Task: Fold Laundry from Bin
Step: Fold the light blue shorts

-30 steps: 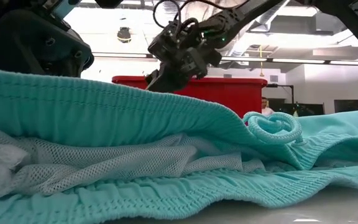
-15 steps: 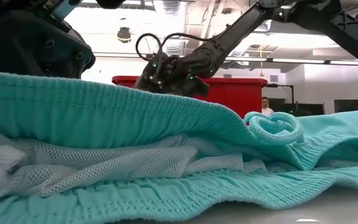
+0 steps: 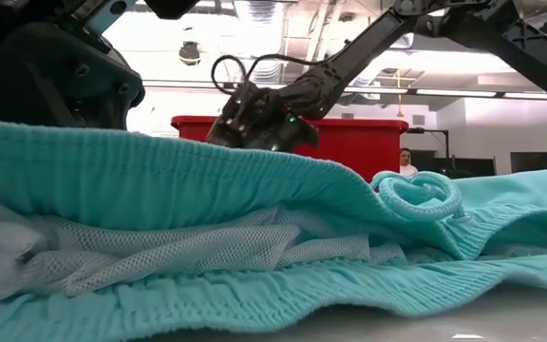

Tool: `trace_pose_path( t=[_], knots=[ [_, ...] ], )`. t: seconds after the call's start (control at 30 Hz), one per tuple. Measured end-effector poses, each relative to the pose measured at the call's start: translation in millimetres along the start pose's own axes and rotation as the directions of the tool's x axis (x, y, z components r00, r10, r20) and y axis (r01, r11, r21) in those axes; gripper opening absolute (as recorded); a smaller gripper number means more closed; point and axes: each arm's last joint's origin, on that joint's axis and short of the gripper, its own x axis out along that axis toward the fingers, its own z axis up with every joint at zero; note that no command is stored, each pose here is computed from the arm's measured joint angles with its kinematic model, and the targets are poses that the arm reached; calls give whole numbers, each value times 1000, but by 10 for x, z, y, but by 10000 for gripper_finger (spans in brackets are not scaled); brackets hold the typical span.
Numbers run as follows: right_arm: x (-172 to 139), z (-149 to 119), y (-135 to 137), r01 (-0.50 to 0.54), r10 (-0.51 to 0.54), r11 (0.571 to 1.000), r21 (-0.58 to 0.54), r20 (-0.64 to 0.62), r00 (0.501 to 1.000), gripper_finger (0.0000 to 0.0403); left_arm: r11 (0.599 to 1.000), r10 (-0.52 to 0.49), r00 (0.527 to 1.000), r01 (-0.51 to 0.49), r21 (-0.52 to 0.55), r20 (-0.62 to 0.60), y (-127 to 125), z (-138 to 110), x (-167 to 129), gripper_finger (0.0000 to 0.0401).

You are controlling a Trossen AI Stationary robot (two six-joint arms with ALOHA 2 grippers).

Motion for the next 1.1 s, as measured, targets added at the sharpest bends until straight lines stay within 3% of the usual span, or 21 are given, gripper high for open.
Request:
trace_pose_path(
  t=[0.13, 0.23, 0.6, 0.8, 1.1],
  knots=[
    [-261, 349, 124, 19, -9, 993, -116, 93, 996, 28, 1000, 5, 1000, -5, 6, 3, 5, 2, -1, 0],
    [-276, 506, 195, 47, -15, 981, -187, 171, 985, 22, 1000, 9, 1000, -9, 17, 9, 7, 12, 3, 0],
    [302, 389, 189, 67, -24, 975, -212, 198, 980, 25, 1000, 7, 1000, -8, 8, 18, -7, 42, 20, 0],
    [490, 437, 35, 61, -29, 986, -153, 207, 978, 25, 1000, 12, 1000, -12, 7, 13, -4, 41, 20, 0],
    [725, 365, -130, 30, -18, 995, -100, 124, 992, 26, 1000, 13, 1000, -13, 16, 12, -4, 40, 20, 0]
  ],
)
